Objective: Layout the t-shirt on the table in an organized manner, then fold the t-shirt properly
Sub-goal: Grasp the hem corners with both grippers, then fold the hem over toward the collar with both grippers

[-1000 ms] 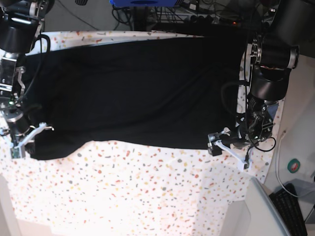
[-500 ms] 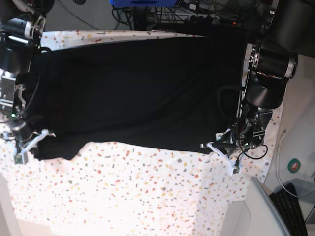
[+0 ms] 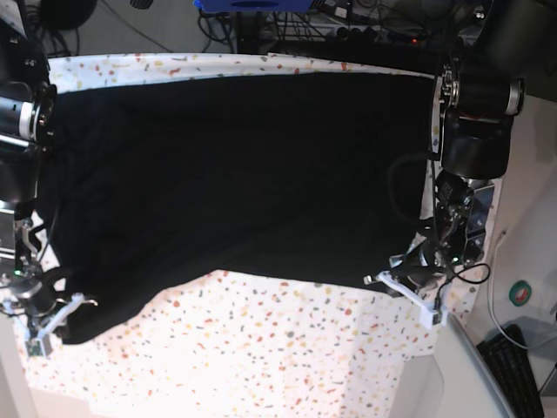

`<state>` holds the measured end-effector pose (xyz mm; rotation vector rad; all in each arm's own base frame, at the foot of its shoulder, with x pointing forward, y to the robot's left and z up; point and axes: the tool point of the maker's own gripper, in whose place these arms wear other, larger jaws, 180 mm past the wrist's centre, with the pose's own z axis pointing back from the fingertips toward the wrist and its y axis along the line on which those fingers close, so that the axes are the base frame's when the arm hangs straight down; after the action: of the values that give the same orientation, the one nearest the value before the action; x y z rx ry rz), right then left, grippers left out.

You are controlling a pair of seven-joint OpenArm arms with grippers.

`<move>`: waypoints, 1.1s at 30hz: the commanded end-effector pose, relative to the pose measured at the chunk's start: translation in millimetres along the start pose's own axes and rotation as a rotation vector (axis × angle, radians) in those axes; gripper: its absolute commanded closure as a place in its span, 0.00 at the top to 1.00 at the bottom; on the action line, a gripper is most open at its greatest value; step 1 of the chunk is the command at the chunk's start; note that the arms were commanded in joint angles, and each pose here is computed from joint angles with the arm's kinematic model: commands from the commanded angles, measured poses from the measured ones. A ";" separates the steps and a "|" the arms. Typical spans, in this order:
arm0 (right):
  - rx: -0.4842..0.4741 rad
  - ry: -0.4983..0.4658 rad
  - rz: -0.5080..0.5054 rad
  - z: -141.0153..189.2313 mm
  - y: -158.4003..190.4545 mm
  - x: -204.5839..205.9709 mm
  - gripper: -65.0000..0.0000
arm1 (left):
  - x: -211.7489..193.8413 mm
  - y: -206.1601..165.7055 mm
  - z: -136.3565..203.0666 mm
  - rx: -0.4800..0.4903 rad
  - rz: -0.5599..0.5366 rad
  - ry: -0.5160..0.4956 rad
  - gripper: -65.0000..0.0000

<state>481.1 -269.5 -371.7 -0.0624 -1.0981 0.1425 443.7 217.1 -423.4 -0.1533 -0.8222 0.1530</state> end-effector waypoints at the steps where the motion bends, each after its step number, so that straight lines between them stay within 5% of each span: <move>1: -0.027 -0.102 0.000 0.6 -13.0 33.0 0.00 | 38.4 5.4 8.7 0.003 0.009 -0.099 0.00; 7: -0.026 -0.116 0.004 2.1 -12.5 31.2 0.00 | 64.4 -2.8 28.5 -0.023 0.005 -0.163 0.00; 19: -0.022 -0.057 0.025 14.8 -8.2 -6.7 0.00 | 28.6 -0.1 48.5 -0.026 -0.010 -0.160 0.00; 23: -0.032 0.019 0.090 33.7 -6.7 -21.8 0.00 | 10.5 5.6 64.2 -0.019 -0.005 -0.161 0.00; 27: -0.051 0.119 0.148 55.5 -6.2 -34.9 0.00 | -17.2 5.6 75.4 -0.018 -0.005 -0.042 0.00; 33: -0.126 0.224 0.070 89.6 -21.3 -67.0 0.00 | -29.9 1.8 110.1 -0.022 -0.021 -0.070 0.00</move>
<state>358.8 -296.6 -409.0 -0.2083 -0.8131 0.1248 332.4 216.4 -385.8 -0.1687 -0.8460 0.1381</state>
